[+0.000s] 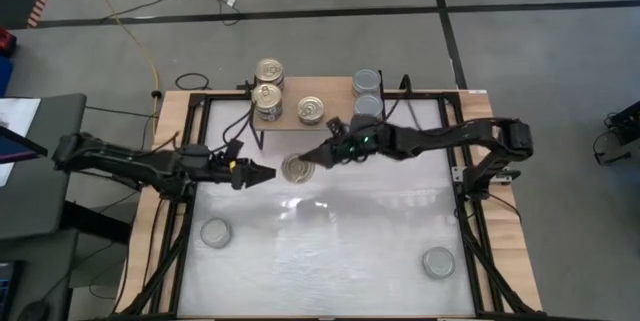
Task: Stack canned seafood by type on shelf
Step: Stack the blue pink tuna can on top of the other blue pink tuna can on the shelf, then put the green white tuna can on the shelf
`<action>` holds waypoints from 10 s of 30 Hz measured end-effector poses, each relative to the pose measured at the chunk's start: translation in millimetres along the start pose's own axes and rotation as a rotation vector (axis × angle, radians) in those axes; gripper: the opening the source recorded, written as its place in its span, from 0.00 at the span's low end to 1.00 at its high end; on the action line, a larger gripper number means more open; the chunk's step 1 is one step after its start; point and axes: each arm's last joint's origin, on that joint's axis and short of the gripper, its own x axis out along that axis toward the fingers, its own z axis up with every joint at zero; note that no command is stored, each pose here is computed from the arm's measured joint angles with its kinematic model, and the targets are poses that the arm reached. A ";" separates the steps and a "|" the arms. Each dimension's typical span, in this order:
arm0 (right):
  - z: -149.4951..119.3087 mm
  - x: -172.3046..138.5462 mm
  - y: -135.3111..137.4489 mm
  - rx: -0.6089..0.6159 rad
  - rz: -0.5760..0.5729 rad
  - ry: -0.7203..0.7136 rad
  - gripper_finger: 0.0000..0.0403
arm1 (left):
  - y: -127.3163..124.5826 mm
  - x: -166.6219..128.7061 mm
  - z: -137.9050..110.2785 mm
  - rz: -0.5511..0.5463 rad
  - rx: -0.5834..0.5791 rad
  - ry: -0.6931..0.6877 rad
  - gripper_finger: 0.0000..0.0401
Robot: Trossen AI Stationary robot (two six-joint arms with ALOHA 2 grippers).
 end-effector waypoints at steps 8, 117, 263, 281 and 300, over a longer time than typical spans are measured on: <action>66.1 -54.9 -8.4 0.040 -0.080 -0.192 0.53 | 4.7 -12.7 -2.9 0.087 0.054 0.030 0.73; 146.9 -17.0 -59.4 -0.100 -0.346 -0.046 0.55 | 14.0 -14.0 -7.6 0.190 0.017 0.065 0.73; 39.7 -114.1 66.8 -0.413 -0.844 0.182 0.06 | -22.5 16.5 -40.7 0.562 0.110 0.119 0.66; -130.1 -171.6 55.7 -0.203 -0.702 0.223 0.06 | -43.6 39.9 -118.2 1.297 0.010 0.838 0.66; -186.9 -143.6 60.7 -0.216 -0.594 0.260 0.06 | 0.3 7.0 -163.6 1.504 -0.038 0.800 0.66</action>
